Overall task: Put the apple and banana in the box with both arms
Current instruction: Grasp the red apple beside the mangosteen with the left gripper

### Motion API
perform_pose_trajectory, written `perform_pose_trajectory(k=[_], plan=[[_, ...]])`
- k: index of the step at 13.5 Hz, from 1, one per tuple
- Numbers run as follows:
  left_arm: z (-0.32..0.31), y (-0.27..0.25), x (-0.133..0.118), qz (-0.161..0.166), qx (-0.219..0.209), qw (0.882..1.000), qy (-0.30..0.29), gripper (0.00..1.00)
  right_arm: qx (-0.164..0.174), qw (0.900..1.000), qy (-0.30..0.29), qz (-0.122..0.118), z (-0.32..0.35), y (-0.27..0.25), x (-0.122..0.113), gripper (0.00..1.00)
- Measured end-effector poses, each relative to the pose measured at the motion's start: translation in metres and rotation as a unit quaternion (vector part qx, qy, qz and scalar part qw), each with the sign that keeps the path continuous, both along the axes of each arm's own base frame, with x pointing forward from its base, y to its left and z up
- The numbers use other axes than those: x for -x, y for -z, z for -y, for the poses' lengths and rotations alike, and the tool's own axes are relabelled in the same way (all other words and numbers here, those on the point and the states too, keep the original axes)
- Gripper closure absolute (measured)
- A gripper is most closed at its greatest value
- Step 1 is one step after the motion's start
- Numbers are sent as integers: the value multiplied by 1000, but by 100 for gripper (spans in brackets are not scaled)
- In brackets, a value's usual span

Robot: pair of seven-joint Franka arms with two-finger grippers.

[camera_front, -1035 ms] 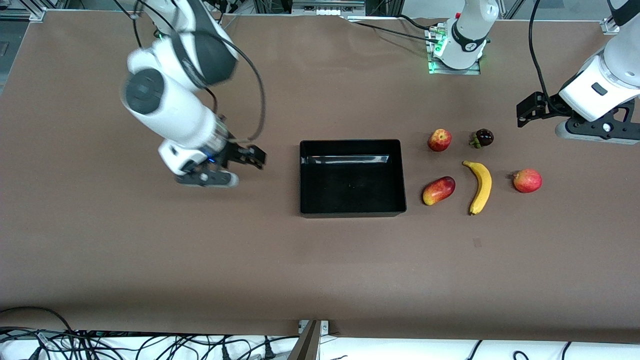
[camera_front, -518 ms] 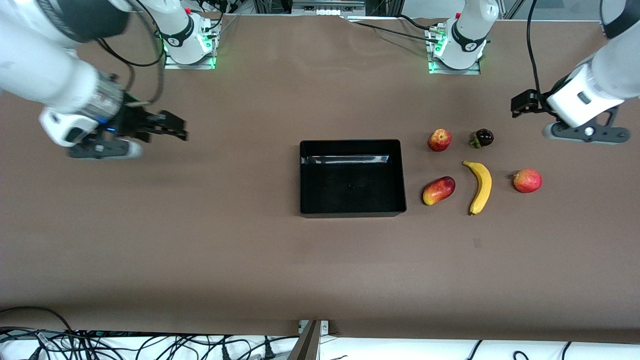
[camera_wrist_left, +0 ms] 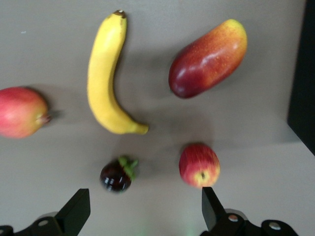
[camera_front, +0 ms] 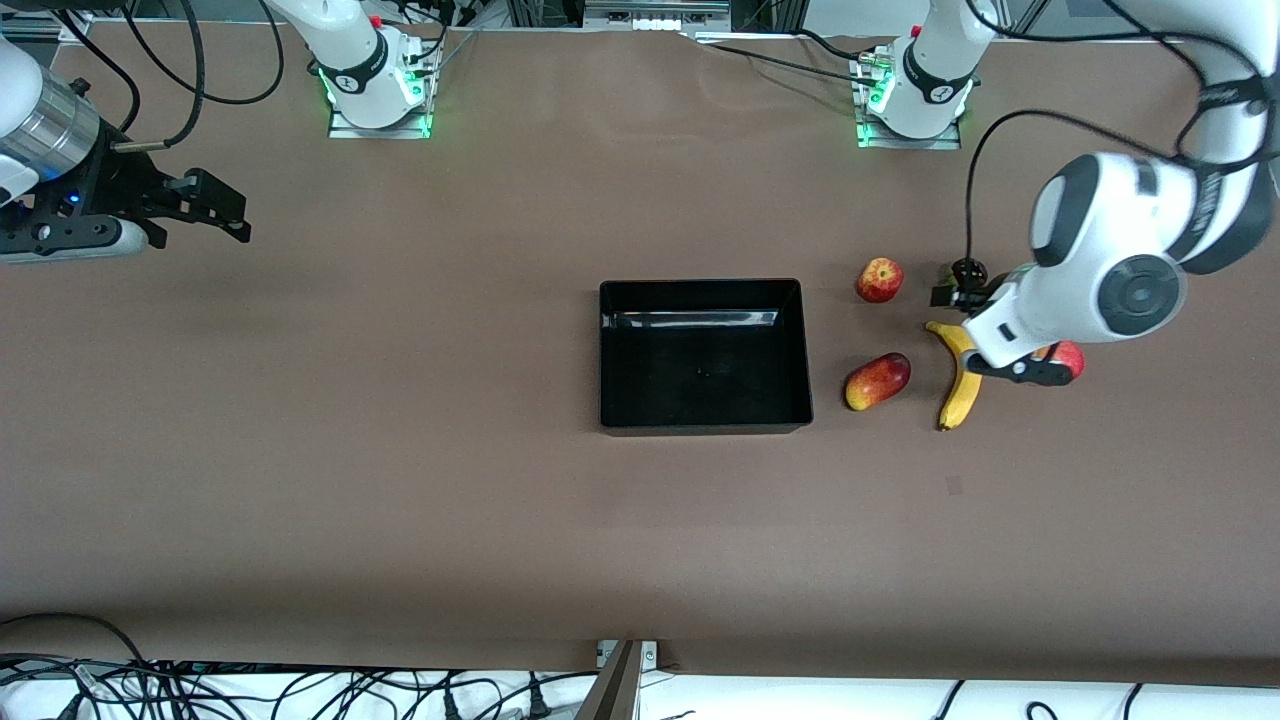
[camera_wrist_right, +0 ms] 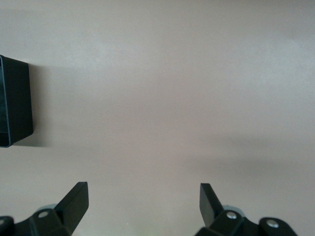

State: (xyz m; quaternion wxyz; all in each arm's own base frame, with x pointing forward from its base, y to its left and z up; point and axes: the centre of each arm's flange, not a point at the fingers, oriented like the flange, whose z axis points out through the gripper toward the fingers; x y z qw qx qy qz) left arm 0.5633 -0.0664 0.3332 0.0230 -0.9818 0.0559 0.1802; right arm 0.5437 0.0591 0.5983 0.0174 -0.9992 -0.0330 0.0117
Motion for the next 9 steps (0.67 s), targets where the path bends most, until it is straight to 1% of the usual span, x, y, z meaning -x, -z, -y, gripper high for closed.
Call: perform_pose_trajectory(k=[2, 3, 5, 6, 7, 9], plan=[[15, 36, 17, 18, -3, 1000, -13, 0, 1, 1000, -1, 7, -1, 0, -2, 0], [29, 57, 31, 30, -2, 999, -15, 0, 1, 1000, -2, 9, -2, 1, -3, 0], [61, 93, 64, 25, -5, 1000, -13, 0, 1, 1000, -2, 9, -3, 5, -5, 0], [72, 101, 75, 22, -7, 1000, -10, 0, 1, 1000, -1, 9, -2, 6, -7, 0], [79, 106, 82, 23, -13, 1000, 3, 0, 2, 1000, -1, 9, -2, 8, -8, 0], [80, 114, 91, 29, -43, 998, 45, 0, 7, 1000, 0, 13, 0, 9, -11, 0]])
